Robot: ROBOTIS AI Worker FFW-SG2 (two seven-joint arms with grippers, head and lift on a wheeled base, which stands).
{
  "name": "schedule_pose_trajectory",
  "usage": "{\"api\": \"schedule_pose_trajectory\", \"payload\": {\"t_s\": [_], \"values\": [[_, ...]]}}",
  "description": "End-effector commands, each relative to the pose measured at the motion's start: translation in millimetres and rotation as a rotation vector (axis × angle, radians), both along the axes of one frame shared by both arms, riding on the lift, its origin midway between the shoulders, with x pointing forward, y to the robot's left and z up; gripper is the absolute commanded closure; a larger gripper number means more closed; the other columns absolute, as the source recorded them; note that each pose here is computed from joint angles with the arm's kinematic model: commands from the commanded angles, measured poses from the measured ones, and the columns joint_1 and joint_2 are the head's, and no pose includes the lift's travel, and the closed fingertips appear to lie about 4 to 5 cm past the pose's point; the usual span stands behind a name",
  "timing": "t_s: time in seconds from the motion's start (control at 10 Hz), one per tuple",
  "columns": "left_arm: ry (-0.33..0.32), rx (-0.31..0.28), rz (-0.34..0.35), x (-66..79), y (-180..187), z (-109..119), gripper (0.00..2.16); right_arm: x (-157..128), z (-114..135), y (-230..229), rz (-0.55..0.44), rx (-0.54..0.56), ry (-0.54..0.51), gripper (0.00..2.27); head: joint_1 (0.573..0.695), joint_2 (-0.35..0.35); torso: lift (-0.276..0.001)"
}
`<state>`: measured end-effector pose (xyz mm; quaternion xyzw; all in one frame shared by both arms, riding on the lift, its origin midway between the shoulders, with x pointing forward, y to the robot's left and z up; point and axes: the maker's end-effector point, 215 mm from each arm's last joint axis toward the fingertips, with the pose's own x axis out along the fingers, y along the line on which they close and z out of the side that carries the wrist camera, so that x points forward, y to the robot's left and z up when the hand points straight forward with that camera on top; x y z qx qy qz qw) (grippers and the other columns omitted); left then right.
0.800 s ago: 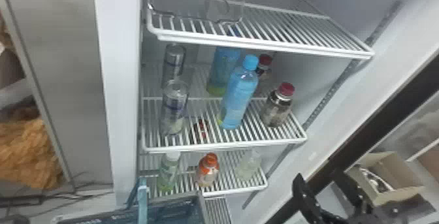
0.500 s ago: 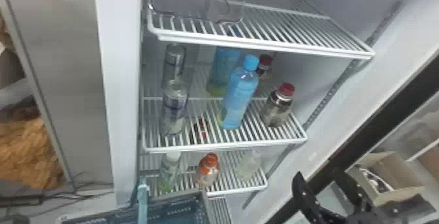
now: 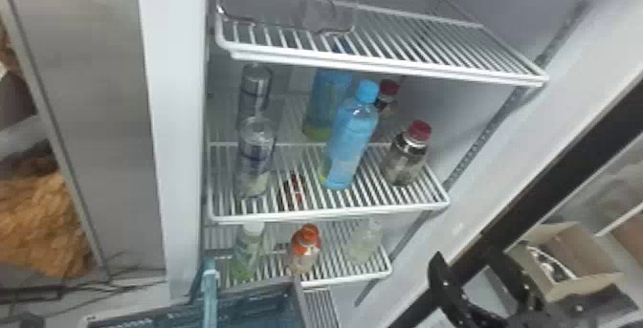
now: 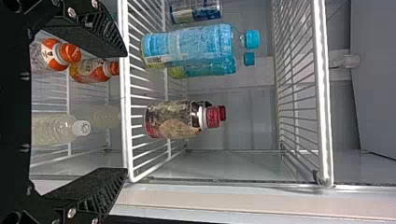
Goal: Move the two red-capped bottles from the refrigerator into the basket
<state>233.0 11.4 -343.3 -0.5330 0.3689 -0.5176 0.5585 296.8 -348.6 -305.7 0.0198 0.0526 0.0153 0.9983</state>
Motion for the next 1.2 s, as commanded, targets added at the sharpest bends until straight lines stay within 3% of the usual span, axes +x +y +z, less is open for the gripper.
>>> {"api": "schedule_pose_trajectory", "payload": {"t_s": [0.0, 1.1], "values": [[0.002, -0.001, 0.001, -0.3, 1, 0, 1.2, 2, 0, -2, -0.003, 0.001, -0.004, 0.14, 0.695, -0.35, 0.0], [-0.013, -0.016, 0.0, 2.3, -2, 6, 1.2, 77, -7, -15, -0.04, -0.012, -0.051, 0.14, 0.695, -0.35, 0.0]]}}
